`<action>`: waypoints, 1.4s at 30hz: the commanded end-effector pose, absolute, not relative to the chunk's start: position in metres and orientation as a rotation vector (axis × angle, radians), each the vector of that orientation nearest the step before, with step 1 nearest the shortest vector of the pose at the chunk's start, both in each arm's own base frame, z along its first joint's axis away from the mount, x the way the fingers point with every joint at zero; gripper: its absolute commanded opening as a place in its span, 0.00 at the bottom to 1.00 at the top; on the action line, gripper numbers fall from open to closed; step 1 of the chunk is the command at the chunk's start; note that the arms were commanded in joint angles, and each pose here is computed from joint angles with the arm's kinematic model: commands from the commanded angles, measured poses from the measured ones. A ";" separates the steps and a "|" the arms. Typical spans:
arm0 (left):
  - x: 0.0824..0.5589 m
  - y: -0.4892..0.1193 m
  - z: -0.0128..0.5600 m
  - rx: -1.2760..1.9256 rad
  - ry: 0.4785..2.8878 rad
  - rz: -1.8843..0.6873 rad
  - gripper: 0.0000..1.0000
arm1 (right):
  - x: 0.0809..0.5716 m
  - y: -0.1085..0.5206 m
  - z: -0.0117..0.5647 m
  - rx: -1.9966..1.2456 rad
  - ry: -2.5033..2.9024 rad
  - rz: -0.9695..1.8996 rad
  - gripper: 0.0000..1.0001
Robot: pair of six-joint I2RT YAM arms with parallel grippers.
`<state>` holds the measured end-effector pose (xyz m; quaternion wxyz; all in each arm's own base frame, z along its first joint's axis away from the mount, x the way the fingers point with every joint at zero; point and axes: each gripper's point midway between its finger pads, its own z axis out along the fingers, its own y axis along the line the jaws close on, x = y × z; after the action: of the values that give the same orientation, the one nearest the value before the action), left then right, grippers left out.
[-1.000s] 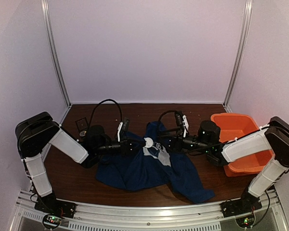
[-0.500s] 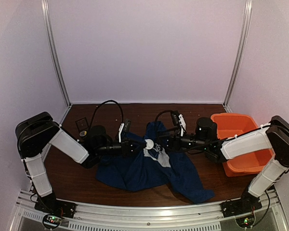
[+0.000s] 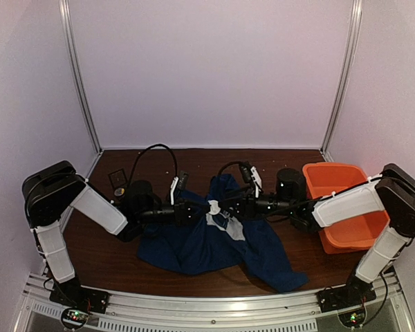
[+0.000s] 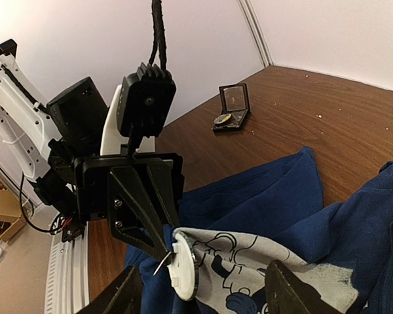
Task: Pin the brooch onto the clothing
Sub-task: Pass from the left arm to the right
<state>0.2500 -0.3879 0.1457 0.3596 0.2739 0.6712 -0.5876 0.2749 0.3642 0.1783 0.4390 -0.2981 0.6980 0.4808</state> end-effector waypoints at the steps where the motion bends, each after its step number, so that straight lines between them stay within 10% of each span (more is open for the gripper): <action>1: 0.248 -0.390 0.170 0.726 1.632 -1.533 0.00 | 0.276 0.371 0.176 -0.756 1.734 1.230 0.63; 22: 0.244 -0.388 0.171 0.732 1.617 -1.544 0.00 | 0.269 0.385 0.179 -0.785 1.717 1.375 0.01; 30: 0.243 -0.388 0.171 0.730 1.614 -1.550 0.01 | 0.265 0.387 0.179 -0.799 1.722 1.403 0.00; 36: 0.241 -0.386 0.176 0.731 1.602 -1.547 0.42 | 0.263 0.387 0.173 -0.833 1.760 1.387 0.00; 42: 0.241 -0.389 0.178 0.797 1.607 -1.506 0.55 | 0.255 0.386 0.168 -0.896 1.801 1.379 0.00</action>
<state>0.2461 -0.3868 0.1628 0.3736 0.2840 0.6514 -0.5962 0.2605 0.3857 0.1624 0.3541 -0.3220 0.6967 0.5344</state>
